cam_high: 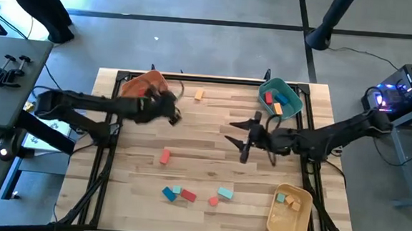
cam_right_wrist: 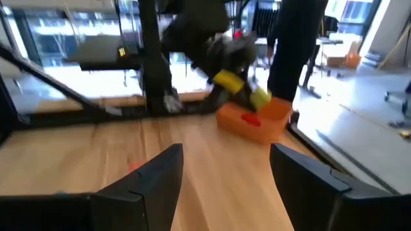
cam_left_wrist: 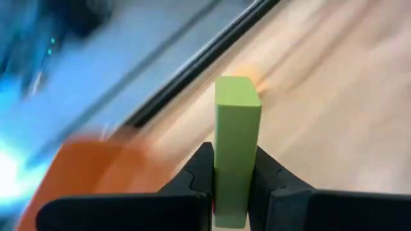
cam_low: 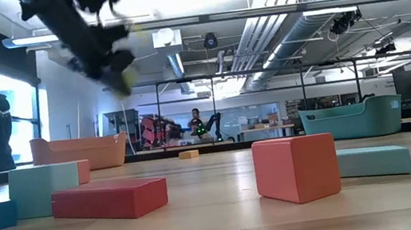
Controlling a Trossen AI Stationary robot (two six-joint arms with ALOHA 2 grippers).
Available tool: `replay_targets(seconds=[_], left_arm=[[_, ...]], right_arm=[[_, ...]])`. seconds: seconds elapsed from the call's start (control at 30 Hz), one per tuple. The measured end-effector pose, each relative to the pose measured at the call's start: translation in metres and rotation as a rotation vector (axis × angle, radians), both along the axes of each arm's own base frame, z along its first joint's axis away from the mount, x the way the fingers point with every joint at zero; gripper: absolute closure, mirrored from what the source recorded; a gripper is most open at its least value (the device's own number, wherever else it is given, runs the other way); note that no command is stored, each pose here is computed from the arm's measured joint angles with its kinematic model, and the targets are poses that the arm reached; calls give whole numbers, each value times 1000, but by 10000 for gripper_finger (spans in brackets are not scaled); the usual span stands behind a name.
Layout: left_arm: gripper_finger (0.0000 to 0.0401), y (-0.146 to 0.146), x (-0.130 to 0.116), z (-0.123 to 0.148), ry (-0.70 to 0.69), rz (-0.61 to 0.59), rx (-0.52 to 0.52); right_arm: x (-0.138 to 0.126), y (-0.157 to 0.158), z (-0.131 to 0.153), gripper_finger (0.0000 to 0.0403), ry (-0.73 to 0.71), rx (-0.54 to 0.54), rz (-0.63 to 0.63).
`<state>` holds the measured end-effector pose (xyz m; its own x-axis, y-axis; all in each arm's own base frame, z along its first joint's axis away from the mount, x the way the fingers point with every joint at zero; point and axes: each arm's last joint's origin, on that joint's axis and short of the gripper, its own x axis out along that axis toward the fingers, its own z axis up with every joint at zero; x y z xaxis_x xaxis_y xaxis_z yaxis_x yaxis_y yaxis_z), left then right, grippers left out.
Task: Sort blocks by size
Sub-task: Put the thin green rectangular block into the orange bin, then put the light blue cube block into the yellow bin
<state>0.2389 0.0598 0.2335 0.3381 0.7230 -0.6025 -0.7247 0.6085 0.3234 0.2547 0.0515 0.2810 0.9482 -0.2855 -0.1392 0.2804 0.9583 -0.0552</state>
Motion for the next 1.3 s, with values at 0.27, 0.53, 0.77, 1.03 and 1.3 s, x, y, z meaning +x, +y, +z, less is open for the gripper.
replay_targets(seconds=[0.27,0.53,0.77,1.03,1.3], left_arm=[[361,75,-46,-12,139,296,-273],[357,114,-63,-38,208,413,-415],[350,123,-60,-63,346,366,-467],[273,122,-61,-61,400,339,-429],[209,110,-74,-15,236,332,-312]], right_arm=[[19,5,-31,171,120,-17,-1],[26,8,-48,171,195,-38,3],[25,8,-49,171,204,-41,3],[25,8,-49,171,203,-40,3],[25,8,-49,171,201,-33,1]])
